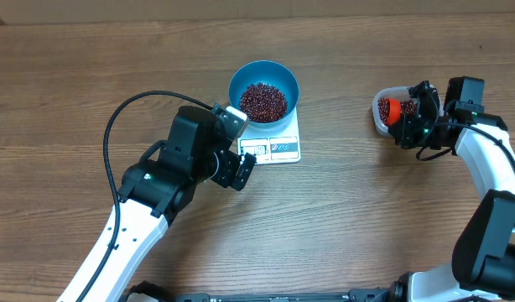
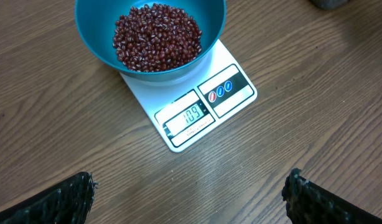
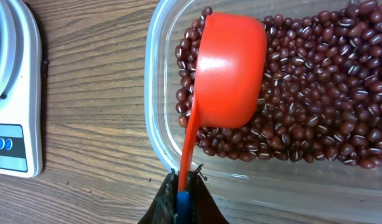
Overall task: Scoop item into bowl and weigh 150g on scale
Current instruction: 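Drag the red scoop through the beans with the right gripper, then lift the filled scoop and carry it over the blue bowl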
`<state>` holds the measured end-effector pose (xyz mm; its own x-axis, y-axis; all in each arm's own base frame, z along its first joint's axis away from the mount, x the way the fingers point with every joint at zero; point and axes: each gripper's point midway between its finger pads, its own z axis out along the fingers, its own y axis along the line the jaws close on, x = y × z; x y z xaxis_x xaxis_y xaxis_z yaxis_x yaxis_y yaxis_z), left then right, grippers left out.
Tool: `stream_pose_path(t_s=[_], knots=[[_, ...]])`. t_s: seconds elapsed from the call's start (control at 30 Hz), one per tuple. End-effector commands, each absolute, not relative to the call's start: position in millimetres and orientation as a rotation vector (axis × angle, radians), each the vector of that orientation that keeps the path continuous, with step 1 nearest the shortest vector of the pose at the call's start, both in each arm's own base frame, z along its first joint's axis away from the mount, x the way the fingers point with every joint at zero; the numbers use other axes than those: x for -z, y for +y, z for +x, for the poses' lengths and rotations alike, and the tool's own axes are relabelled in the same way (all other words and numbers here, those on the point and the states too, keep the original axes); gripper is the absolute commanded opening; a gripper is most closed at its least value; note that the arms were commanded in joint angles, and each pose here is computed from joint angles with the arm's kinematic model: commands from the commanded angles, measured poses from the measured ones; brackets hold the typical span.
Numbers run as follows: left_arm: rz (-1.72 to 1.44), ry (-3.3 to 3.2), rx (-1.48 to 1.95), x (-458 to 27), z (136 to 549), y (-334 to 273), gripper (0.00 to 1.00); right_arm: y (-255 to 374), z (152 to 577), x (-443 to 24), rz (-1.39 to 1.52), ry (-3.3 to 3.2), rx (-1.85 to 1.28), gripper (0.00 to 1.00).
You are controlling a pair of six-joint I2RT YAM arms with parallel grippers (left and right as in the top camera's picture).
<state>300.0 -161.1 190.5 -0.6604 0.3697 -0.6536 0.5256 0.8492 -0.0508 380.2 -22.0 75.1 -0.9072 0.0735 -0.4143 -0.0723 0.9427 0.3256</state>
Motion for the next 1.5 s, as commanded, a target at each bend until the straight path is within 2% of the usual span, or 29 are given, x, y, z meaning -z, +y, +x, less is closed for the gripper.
stream_pose_path(t_s=[0.0,0.5,1.1,1.47], knots=[[0.638,2.37,0.322,-189.4,300.6,-162.1,1.0,-21.7,377.2,-69.8,0.03,2.66,-0.561,0.04],[0.638,2.37,0.322,-189.4,300.6,-162.1,0.99,-32.6,375.7,-103.7,0.152,2.444,-0.931,0.04],[0.638,2.37,0.322,-189.4,300.6,-162.1,1.0,-56.3,366.0,-114.6,0.274,2.365,-1.027,0.04],[0.638,2.37,0.322,-189.4,300.6,-162.1,1.0,-31.8,365.2,-155.3,0.212,2.152,-1.329,0.04]])
